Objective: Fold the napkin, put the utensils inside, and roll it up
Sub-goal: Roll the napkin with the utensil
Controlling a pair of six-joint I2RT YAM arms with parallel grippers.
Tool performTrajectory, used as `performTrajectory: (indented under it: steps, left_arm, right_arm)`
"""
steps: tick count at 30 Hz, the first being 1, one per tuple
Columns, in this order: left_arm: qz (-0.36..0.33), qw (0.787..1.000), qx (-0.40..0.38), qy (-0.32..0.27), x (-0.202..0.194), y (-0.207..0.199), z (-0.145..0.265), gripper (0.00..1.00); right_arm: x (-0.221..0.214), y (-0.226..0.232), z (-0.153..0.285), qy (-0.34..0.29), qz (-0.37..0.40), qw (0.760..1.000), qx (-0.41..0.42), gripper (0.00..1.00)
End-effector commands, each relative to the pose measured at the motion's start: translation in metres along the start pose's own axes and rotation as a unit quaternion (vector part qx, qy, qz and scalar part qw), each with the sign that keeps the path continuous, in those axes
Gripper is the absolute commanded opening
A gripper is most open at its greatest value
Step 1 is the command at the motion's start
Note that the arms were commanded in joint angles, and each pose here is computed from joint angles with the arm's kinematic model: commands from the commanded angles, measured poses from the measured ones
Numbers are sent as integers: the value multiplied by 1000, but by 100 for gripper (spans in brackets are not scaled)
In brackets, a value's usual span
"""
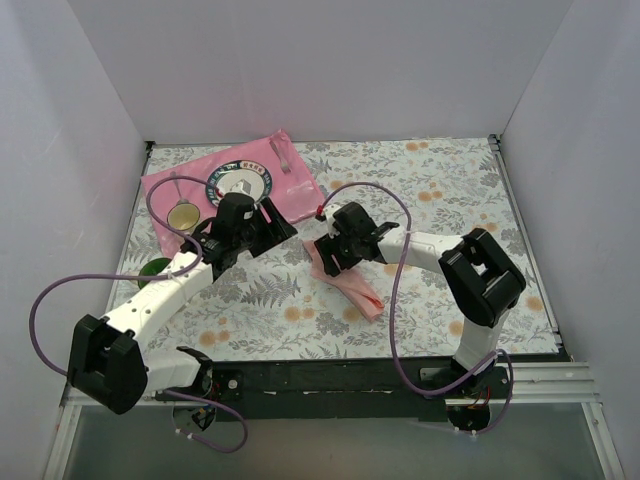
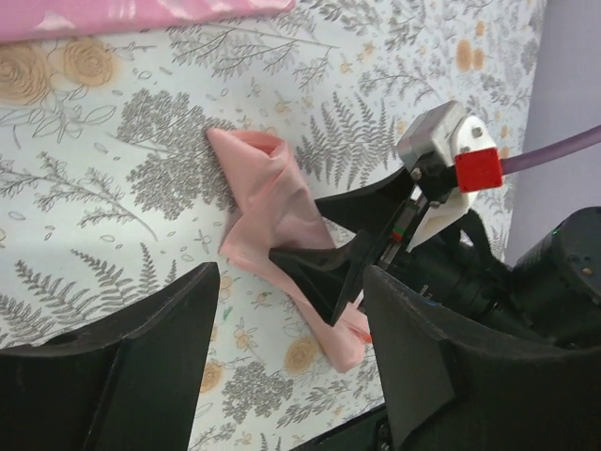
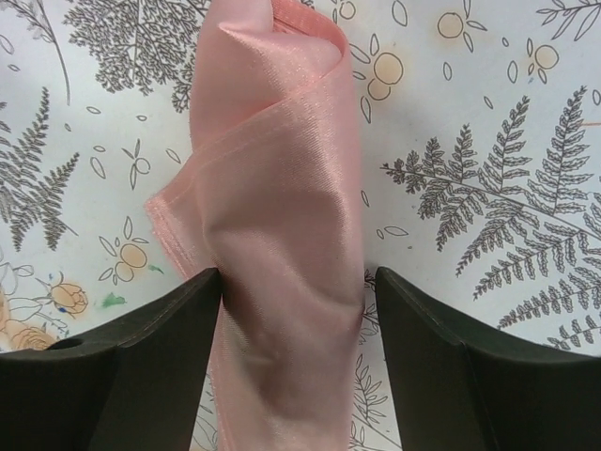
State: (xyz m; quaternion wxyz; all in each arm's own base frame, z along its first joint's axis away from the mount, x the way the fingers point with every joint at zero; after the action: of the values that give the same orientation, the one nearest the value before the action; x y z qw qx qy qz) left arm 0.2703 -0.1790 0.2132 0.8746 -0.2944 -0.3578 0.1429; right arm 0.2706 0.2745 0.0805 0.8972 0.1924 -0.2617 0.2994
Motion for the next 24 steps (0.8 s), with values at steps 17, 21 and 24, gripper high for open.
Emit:
performTrajectory:
  steps: [17,21,24]
  left_arm:
    - [0,1000,5,-10,-1,12,20,63]
    - [1,1000,-6,-14,0,9,24,63]
    - [0,1000,-21,-12,1,4,26,63]
  right_arm:
    - [-30,-13,-17,7,-55,982,-181,49]
    - [-43,-34,-13,2,-98,963,-250,47]
    - [-55,-55,-7,12,-167,945,-282,47]
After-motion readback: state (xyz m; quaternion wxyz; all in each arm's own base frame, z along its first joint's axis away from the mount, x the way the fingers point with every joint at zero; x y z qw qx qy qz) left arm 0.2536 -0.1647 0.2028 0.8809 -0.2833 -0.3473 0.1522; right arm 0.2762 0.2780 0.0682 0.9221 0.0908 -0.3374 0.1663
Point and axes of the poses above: each gripper's point midway between its finger pads, its own z axis back along the fingers, its own y axis along the line the jaws close on, x = y × z, the point moved 6 cm from there along z, back along the fingers, and after that the axes turned 3 degrees about -z, right-handed, at the moved point
